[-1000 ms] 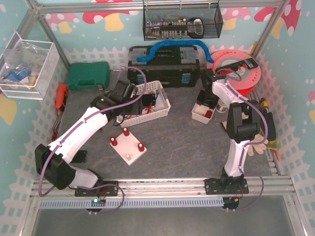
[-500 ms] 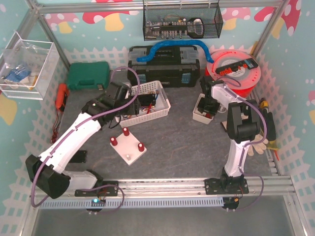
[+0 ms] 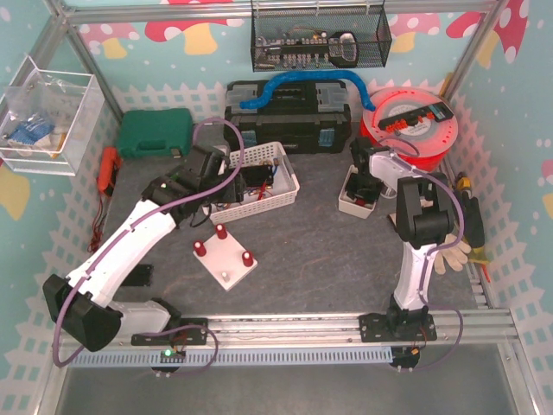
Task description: Install the large spring
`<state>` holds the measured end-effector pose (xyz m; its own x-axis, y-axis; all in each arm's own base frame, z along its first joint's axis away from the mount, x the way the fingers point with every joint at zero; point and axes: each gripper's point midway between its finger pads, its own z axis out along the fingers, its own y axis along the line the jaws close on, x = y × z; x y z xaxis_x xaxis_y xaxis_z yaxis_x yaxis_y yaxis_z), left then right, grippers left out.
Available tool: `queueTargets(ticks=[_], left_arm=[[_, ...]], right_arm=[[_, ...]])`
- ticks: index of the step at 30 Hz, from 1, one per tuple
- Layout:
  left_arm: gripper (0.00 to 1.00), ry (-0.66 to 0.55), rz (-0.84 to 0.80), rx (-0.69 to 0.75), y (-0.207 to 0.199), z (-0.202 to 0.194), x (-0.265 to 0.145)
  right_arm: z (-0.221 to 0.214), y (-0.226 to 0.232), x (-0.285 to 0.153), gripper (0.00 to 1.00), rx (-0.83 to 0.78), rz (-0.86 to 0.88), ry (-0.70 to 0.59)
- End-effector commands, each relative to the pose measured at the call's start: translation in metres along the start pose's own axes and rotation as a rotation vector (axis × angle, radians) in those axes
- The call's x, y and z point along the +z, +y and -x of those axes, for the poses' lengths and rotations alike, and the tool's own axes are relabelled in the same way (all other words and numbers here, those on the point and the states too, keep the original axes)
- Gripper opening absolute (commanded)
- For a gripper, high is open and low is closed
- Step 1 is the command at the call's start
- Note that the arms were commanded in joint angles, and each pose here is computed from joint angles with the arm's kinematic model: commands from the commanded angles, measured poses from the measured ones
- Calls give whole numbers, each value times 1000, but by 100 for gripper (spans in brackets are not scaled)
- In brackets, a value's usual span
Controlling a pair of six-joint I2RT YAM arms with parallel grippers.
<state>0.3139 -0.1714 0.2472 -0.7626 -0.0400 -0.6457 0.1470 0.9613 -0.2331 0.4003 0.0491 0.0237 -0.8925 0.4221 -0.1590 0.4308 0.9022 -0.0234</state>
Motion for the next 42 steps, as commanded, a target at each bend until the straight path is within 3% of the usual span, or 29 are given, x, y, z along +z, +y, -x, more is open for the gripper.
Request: queueTargets(ticks=[1, 10, 18, 26, 34, 38, 42], left_arm=[[73, 1, 3, -18, 3, -2, 1], [72, 3, -9, -14, -1, 1, 3], [70, -12, -87, 5, -14, 5, -3], [67, -53, -177, -36, -27, 9, -10], [63, -78, -244, -64, -36, 18, -16], [61, -87, -313, -87, -46, 26, -23], [55, -90, -411, -95, -58, 30, -30]], right_arm=[[-4, -5, 12, 40, -17, -5, 12], [22, -7, -26, 20, -63, 3, -128], [40, 4, -80, 15, -180, 90, -251], [43, 41, -157, 13, -368, 322, -447], [-28, 119, -241, 11, -837, 606, -795], [-82, 146, -264, 11, -1069, 710, -955], [-122, 158, -276, 9, -1191, 824, -1076]])
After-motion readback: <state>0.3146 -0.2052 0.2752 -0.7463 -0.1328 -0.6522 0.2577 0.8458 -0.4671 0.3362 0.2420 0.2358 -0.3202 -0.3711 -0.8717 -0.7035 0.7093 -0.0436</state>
